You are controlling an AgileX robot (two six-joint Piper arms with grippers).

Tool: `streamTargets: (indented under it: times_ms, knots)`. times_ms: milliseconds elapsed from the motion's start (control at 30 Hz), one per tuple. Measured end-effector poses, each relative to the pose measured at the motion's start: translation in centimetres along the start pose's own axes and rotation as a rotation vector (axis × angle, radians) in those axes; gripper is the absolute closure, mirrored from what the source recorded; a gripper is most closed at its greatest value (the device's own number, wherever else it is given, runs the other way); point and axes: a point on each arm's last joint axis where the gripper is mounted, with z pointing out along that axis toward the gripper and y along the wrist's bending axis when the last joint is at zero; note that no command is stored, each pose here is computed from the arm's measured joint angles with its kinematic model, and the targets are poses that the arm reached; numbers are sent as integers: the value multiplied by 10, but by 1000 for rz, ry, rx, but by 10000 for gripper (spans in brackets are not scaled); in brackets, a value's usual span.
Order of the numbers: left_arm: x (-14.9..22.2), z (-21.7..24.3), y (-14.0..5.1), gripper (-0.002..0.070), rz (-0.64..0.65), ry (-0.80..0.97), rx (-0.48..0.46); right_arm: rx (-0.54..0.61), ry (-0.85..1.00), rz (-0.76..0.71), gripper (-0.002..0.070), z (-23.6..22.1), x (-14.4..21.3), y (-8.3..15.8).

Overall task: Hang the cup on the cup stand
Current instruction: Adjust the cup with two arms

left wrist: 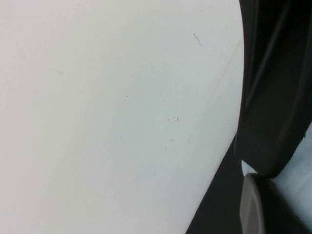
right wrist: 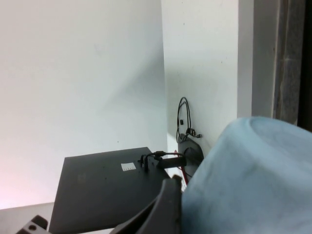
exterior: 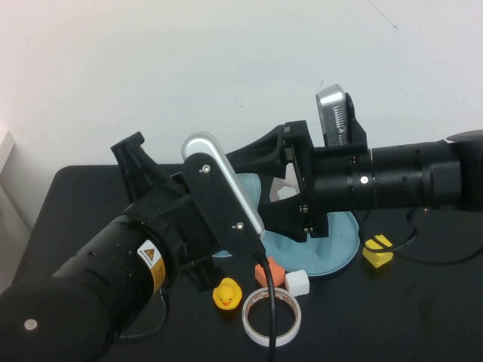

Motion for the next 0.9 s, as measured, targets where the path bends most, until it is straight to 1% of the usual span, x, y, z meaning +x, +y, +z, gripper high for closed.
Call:
streamTargets:
  times_ms: [333,400,500,900]
  knots:
    - [0,0,0,669,0,5,-3,5,-10,4,-17,5,2,1]
    - [1,0,1,669,-1,10,-7,7,-16,6,-4,7,3,1]
    - [2,0,1,669,0,15,-9,9,-28,10,41,8,3,1]
    - [2,0,1,668,2,15,-9,6,-37,15,52,8,2,1]
